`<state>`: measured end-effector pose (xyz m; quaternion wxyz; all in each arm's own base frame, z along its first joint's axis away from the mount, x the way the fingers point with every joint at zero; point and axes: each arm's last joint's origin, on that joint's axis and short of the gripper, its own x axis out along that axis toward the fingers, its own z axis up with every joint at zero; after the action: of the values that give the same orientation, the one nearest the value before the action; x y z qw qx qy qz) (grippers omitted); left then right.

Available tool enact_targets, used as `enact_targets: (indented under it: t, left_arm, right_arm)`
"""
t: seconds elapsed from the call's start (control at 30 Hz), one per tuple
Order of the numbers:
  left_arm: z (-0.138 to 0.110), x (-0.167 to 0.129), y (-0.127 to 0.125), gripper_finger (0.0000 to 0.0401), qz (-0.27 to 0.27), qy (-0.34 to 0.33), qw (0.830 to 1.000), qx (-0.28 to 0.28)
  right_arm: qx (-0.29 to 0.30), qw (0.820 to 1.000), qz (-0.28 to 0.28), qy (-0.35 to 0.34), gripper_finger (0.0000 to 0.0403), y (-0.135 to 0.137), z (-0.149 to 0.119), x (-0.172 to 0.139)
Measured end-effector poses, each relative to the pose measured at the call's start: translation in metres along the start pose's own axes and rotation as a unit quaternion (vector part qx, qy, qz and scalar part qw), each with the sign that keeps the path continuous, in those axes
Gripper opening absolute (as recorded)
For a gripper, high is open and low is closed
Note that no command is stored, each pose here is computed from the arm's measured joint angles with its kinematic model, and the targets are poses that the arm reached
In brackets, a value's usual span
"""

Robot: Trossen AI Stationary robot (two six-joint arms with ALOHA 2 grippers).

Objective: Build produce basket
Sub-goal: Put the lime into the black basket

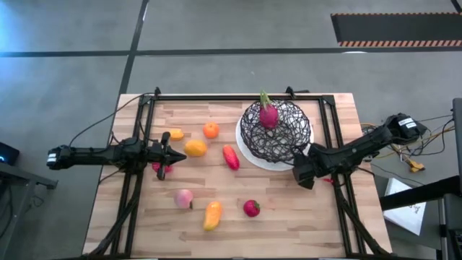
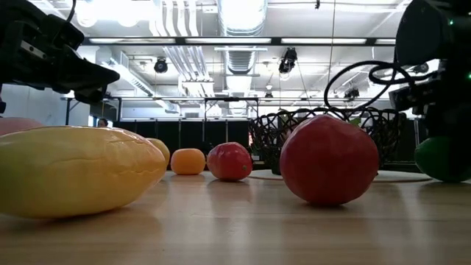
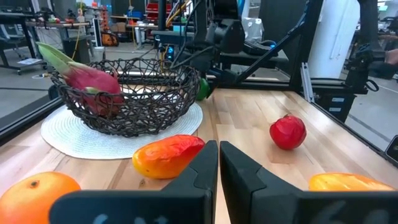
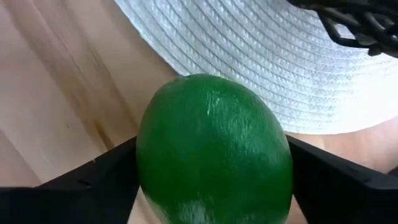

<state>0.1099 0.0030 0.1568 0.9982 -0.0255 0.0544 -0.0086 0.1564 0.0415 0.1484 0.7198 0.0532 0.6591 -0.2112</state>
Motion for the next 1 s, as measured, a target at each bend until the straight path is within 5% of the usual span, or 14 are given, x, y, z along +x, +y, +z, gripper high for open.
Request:
enact_targets:
  t: [0.13, 0.37, 0.57, 0.77, 0.9, 1.0]
  left_arm:
    - [0.0, 0.0, 0.0, 0.0001, 0.0, 0.0, 1.0, 0.0]
    - [0.0, 0.0, 0.0, 0.0001, 0.0, 0.0, 1.0, 0.0]
    - [0.0, 0.0, 0.0, 0.0001, 0.0, 0.0, 1.0, 0.0]
    - [0.0, 0.0, 0.0, 0.0001, 0.0, 0.0, 1.0, 0.0]
    - [0.0, 0.0, 0.0, 0.0001, 0.0, 0.0, 1.0, 0.0]
    - [0.0, 0.0, 0.0, 0.0001, 0.0, 0.0, 1.0, 0.0]
  right_arm:
    - [0.027, 0.999, 0.042, 0.003, 0.0278, 0.009, 0.003, -0.008]
    - [0.064, 0.985, 0.158, -0.013, 0.0277, 0.034, 0.02, -0.054]
    - [0.041, 0.96, 0.23, -0.155, 0.0276, 0.048, 0.05, -0.1]
    - [0.072, 0.935, 0.101, -0.333, 0.0276, 0.023, 0.089, -0.117]
    - [0.189, 0.921, -0.021, -0.34, 0.0276, -0.019, 0.106, -0.094]
    - [0.249, 0.922, -0.032, -0.295, 0.0277, -0.048, 0.11, -0.067]
